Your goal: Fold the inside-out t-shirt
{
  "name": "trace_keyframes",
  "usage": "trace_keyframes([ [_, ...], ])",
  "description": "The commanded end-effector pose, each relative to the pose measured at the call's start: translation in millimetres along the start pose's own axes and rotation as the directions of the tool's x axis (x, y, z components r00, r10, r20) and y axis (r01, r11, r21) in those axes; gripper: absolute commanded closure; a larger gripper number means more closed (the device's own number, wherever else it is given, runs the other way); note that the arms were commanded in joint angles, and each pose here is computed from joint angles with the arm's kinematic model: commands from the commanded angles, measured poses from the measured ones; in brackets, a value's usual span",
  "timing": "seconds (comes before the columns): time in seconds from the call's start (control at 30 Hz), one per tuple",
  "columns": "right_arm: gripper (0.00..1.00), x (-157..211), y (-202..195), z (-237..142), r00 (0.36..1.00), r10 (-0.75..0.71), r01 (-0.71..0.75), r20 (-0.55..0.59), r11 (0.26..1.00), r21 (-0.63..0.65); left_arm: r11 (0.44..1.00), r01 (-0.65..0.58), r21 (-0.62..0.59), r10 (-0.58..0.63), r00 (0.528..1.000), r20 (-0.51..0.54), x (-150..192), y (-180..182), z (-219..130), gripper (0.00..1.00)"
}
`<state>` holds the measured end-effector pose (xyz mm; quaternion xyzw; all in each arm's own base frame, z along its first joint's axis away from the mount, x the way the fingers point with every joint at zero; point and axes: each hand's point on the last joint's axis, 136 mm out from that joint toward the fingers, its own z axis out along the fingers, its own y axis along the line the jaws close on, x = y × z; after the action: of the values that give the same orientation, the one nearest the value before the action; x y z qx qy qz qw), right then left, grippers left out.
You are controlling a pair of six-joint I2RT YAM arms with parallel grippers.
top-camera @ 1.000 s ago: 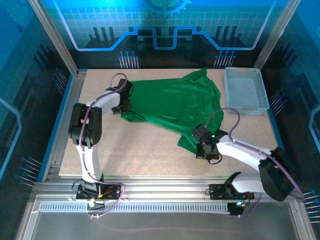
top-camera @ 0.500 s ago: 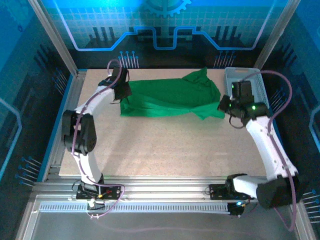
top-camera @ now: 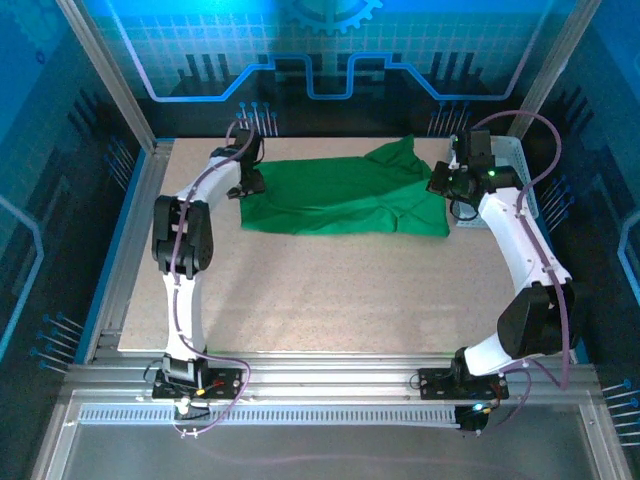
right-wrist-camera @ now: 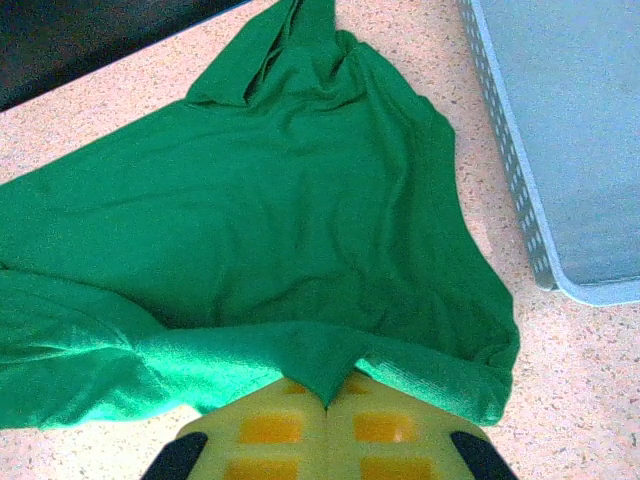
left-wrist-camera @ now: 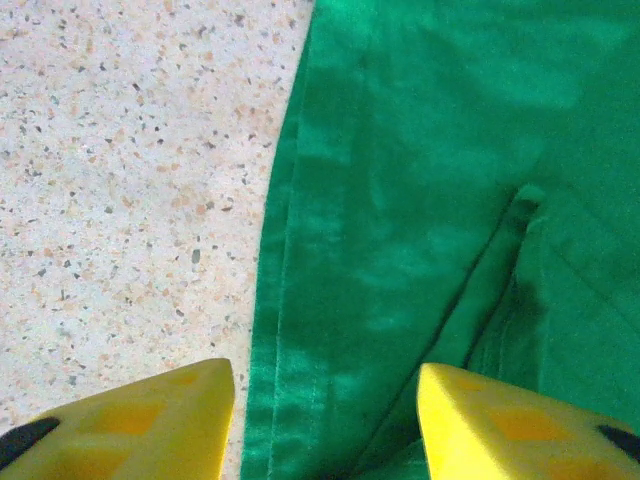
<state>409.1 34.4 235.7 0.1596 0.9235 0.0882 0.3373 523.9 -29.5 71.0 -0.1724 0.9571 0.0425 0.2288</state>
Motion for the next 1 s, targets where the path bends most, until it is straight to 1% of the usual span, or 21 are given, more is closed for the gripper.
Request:
trace_keyframes([
  [0.0,1.00,-10.1,3.2,-7.6,0.999,-0.016,0.017,0.039,0.999,-0.030,0.988,0.010,0.154,-0.017,0.999,0.042,-6.5,-15.8,-27.4,0.43],
  [0.07,1.00,-8.4,3.2,-4.9,0.999,-0.015,0.016,0.034,0.999,-0.032,0.977,0.004,0.215,-0.010,1.000,0.030,-1.5,-28.7,-25.0,0.41],
  [0.13,1.00,-6.6,3.2,-2.4,1.000,-0.015,0.016,0.027,0.999,-0.032,0.971,-0.022,0.239,0.021,1.000,0.007,3.3,-40.2,-18.4,0.41],
  [0.23,1.00,-4.4,2.6,-0.9,1.000,-0.015,0.016,0.021,0.999,-0.031,0.972,-0.059,0.227,0.063,0.998,-0.012,6.4,-51.5,-6.3,0.41],
  [0.37,1.00,-3.0,2.2,-0.9,1.000,-0.017,0.018,0.022,0.999,-0.033,0.979,-0.060,0.197,0.063,0.998,-0.011,0.9,-54.0,10.3,0.41],
  [0.47,1.00,-0.9,2.1,0.1,1.000,-0.017,0.018,0.018,0.999,-0.034,0.979,-0.063,0.192,0.065,0.998,-0.006,-5.5,-58.2,22.2,0.45],
  [0.6,1.00,2.1,1.0,0.8,1.000,-0.022,0.022,0.012,0.999,-0.032,0.978,-0.066,0.197,0.068,0.998,-0.002,-13.1,-64.7,33.8,0.52],
  [0.7,1.00,3.6,-0.2,1.9,1.000,-0.024,0.024,0.009,0.999,-0.028,0.976,-0.068,0.208,0.067,0.998,0.008,-19.6,-69.7,35.7,0.57],
  [0.83,1.00,5.1,-1.2,2.4,1.000,-0.024,0.024,0.006,0.999,-0.025,0.975,-0.063,0.212,0.064,0.998,0.002,-24.1,-73.5,37.5,0.67],
  [0.97,1.00,5.3,-2.5,2.5,1.000,-0.023,0.023,0.006,1.000,-0.019,0.976,-0.057,0.209,0.059,0.998,-0.007,-23.4,-73.6,39.4,0.72],
])
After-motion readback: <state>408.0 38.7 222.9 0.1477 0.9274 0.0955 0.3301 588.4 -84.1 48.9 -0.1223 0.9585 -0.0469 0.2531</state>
